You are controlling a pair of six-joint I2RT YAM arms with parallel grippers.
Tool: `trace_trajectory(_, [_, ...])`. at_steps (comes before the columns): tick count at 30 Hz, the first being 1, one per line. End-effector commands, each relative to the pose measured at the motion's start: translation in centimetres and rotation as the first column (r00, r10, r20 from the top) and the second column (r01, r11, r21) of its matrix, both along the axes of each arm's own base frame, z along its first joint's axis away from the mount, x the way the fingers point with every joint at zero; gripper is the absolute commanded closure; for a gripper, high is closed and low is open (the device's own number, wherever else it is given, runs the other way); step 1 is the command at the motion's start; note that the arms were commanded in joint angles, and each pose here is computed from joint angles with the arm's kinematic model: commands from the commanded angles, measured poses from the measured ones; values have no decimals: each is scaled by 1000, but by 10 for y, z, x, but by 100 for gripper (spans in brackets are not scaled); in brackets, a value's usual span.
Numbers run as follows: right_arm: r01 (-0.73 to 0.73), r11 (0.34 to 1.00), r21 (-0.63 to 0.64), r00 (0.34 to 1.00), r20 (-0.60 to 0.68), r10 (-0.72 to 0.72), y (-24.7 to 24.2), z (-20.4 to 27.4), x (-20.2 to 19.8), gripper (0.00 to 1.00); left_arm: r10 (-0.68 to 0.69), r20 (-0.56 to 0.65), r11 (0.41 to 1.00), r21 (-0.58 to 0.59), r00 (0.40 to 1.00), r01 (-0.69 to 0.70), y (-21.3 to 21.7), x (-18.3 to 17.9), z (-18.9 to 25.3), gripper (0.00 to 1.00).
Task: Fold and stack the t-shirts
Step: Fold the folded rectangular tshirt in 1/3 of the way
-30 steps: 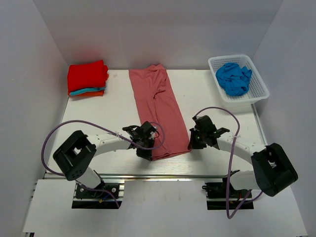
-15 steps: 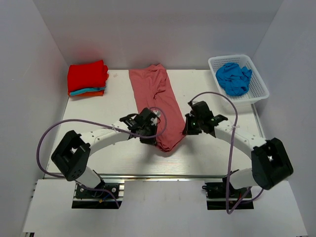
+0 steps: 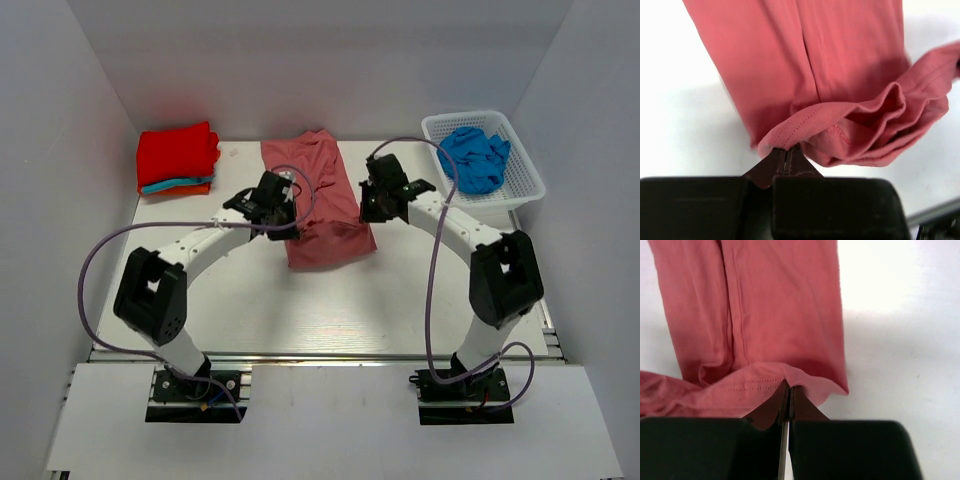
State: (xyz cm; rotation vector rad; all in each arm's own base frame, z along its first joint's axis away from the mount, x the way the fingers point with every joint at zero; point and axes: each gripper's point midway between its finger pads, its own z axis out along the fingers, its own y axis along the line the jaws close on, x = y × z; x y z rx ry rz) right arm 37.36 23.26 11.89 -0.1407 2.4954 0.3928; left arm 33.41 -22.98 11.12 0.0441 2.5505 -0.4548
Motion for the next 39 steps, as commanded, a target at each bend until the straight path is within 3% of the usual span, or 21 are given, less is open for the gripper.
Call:
trace_trajectory(1, [23,997,-69,999,41,-20,-8,14,31,100,30,88,1000,-1,996,-31,7,42,18,100])
trace_trajectory(12, [-34,999,-39,995,93,37,17,25,98,100,101,136,995,-38,985,-97,32,104,28,100])
trace_trajectory(18, [-65,998,-5,991,121,65,26,24,125,100,60,164,996,-69,985,-49,29,131,29,100])
trace_trajectory(39, [-205,966,155,956,244,164,50,-3,187,100,119,133,993,-34,984,-116,57,189,-25,100])
